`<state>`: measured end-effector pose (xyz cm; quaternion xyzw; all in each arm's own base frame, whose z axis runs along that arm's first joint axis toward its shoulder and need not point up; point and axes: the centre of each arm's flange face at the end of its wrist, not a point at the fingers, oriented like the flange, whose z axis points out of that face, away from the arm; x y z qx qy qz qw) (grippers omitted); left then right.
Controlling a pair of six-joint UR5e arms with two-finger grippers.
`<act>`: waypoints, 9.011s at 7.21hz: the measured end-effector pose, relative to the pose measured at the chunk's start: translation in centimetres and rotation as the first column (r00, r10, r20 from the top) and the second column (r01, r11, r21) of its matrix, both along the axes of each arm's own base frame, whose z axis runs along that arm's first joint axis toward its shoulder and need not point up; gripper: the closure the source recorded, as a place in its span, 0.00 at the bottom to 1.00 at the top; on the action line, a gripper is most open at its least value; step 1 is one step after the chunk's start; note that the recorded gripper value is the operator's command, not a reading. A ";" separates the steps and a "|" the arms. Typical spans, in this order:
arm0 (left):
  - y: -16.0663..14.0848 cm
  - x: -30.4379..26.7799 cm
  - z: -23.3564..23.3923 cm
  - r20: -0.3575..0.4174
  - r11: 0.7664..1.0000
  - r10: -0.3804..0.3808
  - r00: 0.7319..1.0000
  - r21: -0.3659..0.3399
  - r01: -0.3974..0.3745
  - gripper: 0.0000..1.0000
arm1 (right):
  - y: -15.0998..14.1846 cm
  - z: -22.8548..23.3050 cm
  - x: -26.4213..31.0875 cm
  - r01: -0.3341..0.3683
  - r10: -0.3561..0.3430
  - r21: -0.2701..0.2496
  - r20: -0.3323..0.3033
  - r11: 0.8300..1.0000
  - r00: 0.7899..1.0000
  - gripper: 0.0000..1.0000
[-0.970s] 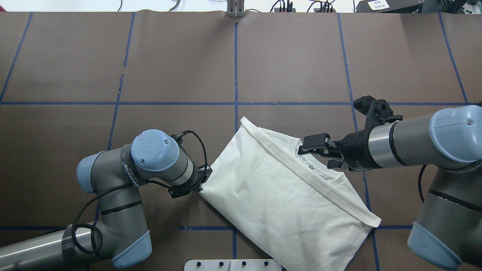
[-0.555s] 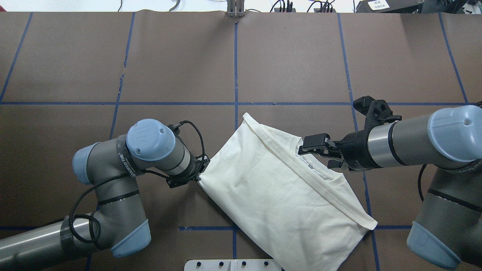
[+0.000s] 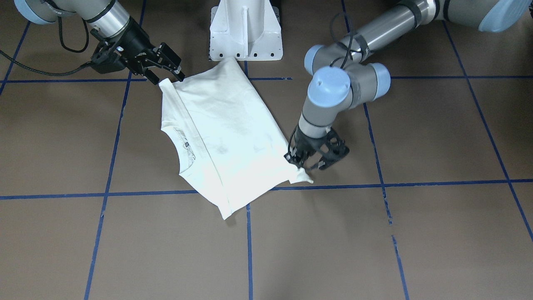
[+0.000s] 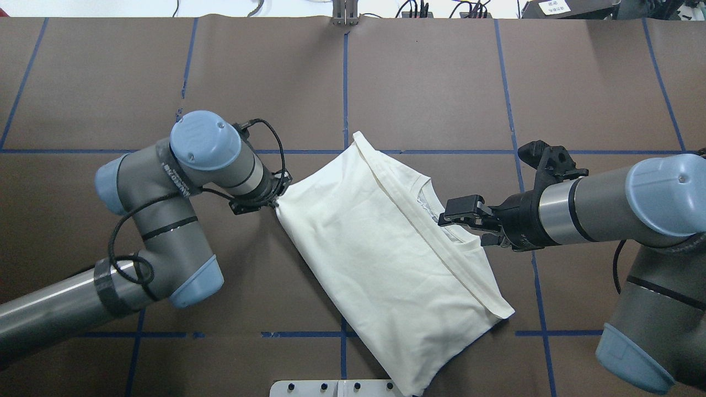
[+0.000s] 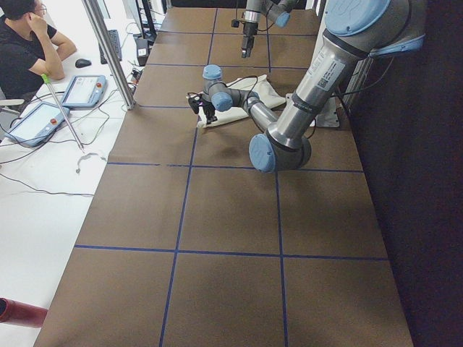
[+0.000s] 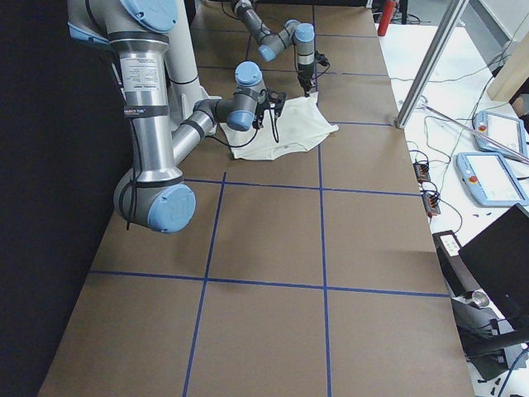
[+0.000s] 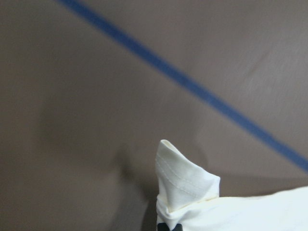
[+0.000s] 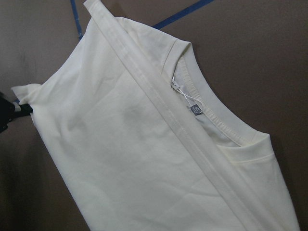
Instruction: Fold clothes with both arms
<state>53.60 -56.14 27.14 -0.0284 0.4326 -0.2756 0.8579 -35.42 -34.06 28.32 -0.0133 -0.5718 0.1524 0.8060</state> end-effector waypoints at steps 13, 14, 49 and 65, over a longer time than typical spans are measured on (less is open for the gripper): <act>-11.1 -4.7 -0.4 0.012 0.930 0.073 0.997 0.361 -0.072 0.00 | -2.2 2.8 -4.1 0.060 -0.038 0.103 -0.202 0.993 0.979 0.00; -9.5 -6.2 -0.8 -0.009 0.924 0.098 0.995 0.372 -0.087 0.00 | -1.9 1.8 -6.0 0.086 -0.051 0.122 -0.268 0.989 0.962 0.00; 10.2 -4.5 0.3 -0.114 0.973 0.179 0.977 0.166 -0.159 0.05 | -7.1 -3.9 -8.4 0.354 -0.185 0.251 -0.515 0.901 0.837 0.00; 24.6 3.6 -1.3 -0.041 0.977 0.210 0.977 -0.040 -0.211 1.00 | -7.7 -5.4 -6.0 0.246 -0.169 0.180 -0.361 0.952 0.917 0.00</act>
